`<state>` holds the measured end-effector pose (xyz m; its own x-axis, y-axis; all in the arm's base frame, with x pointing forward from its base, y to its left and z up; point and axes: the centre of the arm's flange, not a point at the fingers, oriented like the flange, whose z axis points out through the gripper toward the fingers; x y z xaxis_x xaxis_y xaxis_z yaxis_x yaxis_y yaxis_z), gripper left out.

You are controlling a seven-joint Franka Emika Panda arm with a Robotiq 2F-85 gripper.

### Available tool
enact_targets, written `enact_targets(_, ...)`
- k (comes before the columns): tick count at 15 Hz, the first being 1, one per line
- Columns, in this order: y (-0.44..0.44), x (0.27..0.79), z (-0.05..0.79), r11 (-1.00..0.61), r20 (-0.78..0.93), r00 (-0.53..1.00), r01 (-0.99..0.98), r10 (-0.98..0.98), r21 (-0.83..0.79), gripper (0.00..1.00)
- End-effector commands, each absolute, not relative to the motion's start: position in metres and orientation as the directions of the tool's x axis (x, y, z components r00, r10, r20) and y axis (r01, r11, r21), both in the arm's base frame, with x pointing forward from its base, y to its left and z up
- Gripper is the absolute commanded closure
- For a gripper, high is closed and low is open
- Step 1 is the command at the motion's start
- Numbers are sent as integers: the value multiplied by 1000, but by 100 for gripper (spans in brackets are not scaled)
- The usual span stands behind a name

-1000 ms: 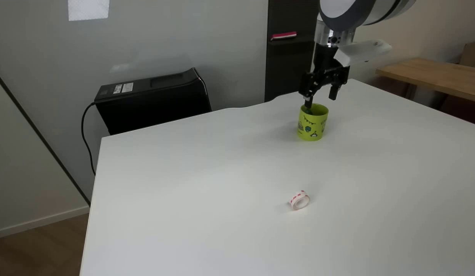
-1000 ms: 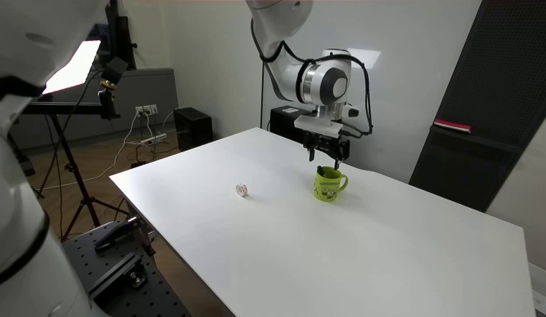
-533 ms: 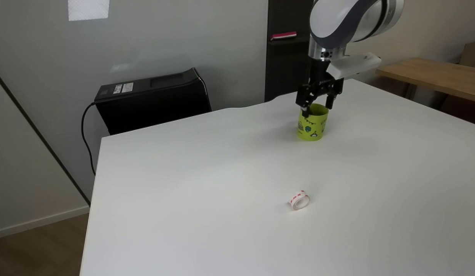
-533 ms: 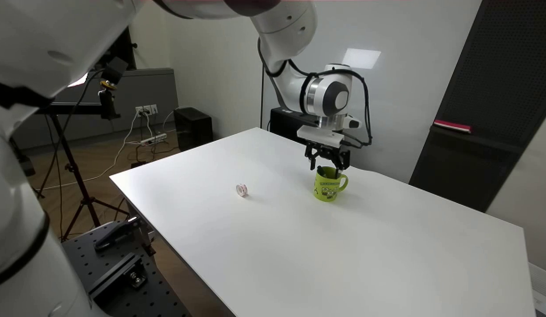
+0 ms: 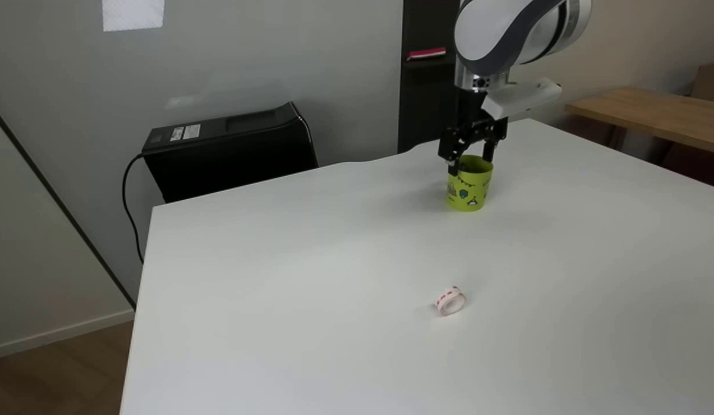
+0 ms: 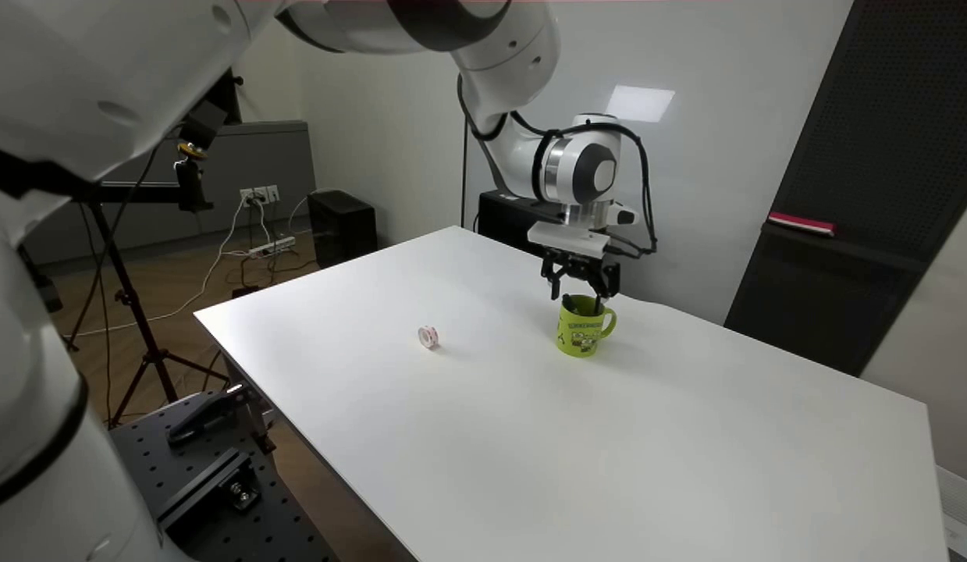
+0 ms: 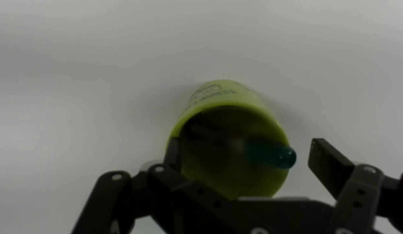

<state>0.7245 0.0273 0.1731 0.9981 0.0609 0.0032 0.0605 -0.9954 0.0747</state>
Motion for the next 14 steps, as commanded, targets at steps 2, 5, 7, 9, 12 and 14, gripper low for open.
enact_targets(2, 35, 742, 177, -993, 16, 999, 43, 45, 111, 0)
enact_targets(5, 36, 743, 180, -991, 20, 999, 47, 49, 123, 0)
enact_targets(7, 35, 743, 183, -991, 21, 999, 45, 48, 129, 0)
enact_targets(9, 33, 742, 184, -990, 20, 999, 41, 44, 133, 0)
enact_targets(12, 31, 743, 185, -990, 13, 999, 32, 35, 138, 0)
enact_targets(14, 29, 742, 187, -990, 3, 1000, 23, 23, 138, 0)
